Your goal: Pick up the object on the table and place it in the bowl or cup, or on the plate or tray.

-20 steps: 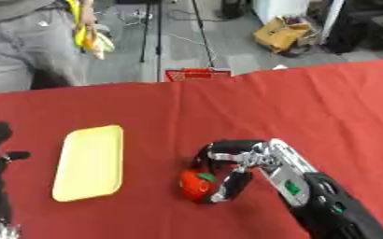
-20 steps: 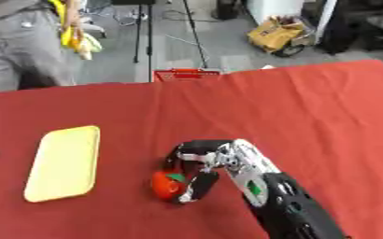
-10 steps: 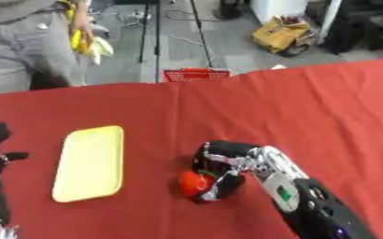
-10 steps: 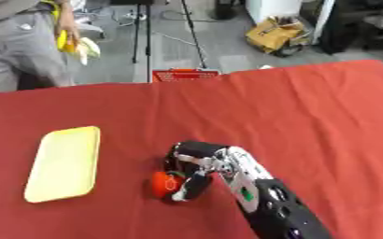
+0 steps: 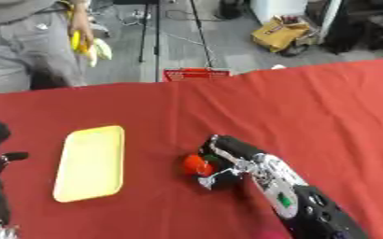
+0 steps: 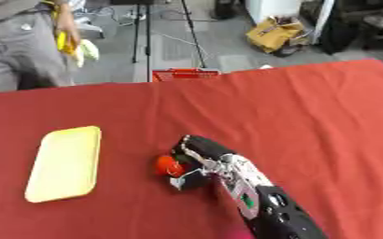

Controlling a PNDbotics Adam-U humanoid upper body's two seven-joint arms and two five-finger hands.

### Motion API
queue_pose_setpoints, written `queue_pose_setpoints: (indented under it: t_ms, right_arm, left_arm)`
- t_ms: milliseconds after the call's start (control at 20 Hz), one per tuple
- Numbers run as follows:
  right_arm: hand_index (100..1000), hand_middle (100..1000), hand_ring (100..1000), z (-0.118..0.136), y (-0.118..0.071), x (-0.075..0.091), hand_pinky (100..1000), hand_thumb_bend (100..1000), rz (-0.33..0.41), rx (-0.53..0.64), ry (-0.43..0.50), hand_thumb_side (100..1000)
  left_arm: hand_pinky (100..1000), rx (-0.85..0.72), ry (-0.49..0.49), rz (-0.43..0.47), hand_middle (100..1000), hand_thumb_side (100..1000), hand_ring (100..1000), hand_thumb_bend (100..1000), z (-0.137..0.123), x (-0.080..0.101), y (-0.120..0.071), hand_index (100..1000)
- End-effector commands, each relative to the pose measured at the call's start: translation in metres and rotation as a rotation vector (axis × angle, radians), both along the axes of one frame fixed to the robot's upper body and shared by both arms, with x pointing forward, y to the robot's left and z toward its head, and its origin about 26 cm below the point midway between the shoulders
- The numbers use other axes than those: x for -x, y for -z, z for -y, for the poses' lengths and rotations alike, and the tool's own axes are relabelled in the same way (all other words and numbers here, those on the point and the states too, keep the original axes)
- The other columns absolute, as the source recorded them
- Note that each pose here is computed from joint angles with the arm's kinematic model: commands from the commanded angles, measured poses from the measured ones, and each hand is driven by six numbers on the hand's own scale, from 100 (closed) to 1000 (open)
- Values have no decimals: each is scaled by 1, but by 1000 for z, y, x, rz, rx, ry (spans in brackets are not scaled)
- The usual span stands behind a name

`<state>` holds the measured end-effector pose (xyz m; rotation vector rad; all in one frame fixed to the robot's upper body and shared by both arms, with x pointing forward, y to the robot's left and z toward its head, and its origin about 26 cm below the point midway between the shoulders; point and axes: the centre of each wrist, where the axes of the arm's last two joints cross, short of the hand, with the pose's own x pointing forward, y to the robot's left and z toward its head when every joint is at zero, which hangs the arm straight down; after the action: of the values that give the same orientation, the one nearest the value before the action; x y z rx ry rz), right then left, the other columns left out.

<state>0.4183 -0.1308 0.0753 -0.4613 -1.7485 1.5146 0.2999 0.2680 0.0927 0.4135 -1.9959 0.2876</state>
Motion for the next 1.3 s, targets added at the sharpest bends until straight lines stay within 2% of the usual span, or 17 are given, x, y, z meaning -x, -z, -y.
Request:
queue_pose_setpoints:
  t_ms: [50,150,200,350,500,600,900,1150,1300]
  right_arm:
    - [469,380,322,-5,-34,-3,233,100,109,-62,-1,352]
    - [469,381,322,-8,-45,-2,233,100,139,-81,-1,359]
    - [470,381,322,-11,-52,-1,232,100,163,-98,-4,401]
    - [470,381,321,-32,-79,2,229,100,260,-171,-5,416]
    - [467,379,319,-49,-86,5,225,100,311,-210,6,426]
    - [465,376,316,-70,-87,8,223,105,336,-251,5,424]
    - [461,374,315,-128,-64,14,222,124,346,-311,3,414]
    - [490,401,348,-173,-27,31,265,125,341,-289,-34,424]
    - [501,410,357,-190,-4,44,278,133,336,-251,-49,422]
  left_arm:
    - [520,-12,3,26,769,875,810,643,-2,0,-7,716]
    - [520,-12,3,26,769,875,810,643,-2,0,-7,716]
    - [520,-12,3,26,769,875,810,643,-2,0,-7,716]
    - [520,-12,5,24,769,875,809,643,-1,0,-7,716]
    - [521,-11,7,22,769,875,809,643,-1,0,-7,716]
    - [521,-9,10,21,770,875,809,643,0,-1,-6,716]
    - [520,-2,19,24,770,874,808,642,2,-1,-7,716]
    - [521,5,30,27,770,874,808,641,5,-3,-8,717]
    - [521,6,34,29,770,874,808,641,6,-3,-9,717]
